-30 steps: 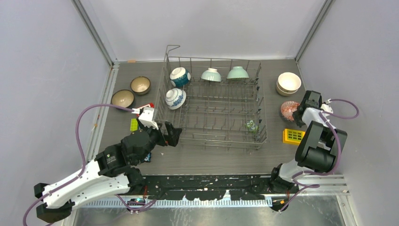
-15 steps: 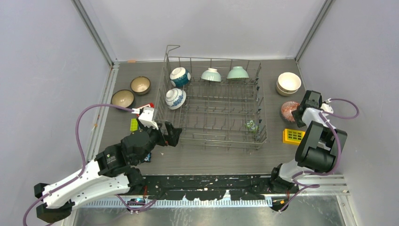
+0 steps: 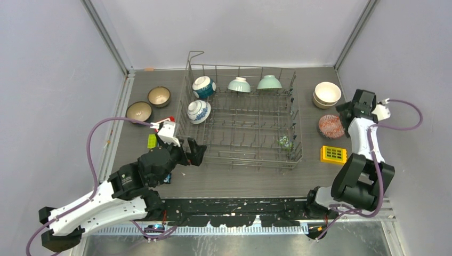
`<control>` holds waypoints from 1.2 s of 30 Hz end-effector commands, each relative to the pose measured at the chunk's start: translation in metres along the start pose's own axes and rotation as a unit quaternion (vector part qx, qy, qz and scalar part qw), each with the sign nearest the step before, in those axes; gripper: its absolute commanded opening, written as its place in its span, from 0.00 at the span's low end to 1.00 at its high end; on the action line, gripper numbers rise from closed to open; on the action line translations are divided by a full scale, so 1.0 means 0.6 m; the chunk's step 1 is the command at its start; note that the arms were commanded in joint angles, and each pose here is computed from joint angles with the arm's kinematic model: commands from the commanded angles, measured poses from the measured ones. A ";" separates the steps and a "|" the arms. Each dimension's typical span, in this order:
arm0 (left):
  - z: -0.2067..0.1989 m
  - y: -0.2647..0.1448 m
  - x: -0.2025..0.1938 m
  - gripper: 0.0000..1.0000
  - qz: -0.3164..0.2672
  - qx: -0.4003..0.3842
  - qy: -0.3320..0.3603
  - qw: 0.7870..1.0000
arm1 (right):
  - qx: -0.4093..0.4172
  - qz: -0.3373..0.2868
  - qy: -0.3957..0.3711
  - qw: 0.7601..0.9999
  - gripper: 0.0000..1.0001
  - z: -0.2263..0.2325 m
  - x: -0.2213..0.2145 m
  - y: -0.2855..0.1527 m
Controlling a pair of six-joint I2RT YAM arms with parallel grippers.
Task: Unload the bowls from the dish rack
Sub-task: Place the bowl at the center of the board, then pick up the bowl from the dish rack.
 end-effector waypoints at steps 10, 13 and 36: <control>-0.013 0.010 0.060 1.00 -0.016 0.011 0.043 0.999 | 0.332 -0.049 -0.013 0.942 0.85 0.209 0.035 -0.381; -0.008 0.013 0.072 1.00 -0.022 0.027 0.055 0.998 | 0.421 0.000 -0.063 0.905 0.84 0.226 -0.018 -0.459; 0.043 0.006 0.142 1.00 -0.014 0.156 0.130 0.979 | 0.581 0.310 -0.243 0.712 0.79 0.266 -0.428 -0.583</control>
Point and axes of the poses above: each gripper's point midway between its finger pads, its own y axis out along the fingers, its own z axis along the line the jaws close on, x = y × z, the point moved 2 cm from there along -y, back along the fingers, and after that the axes turned 9 degrees about y, right-handed, at the moved point
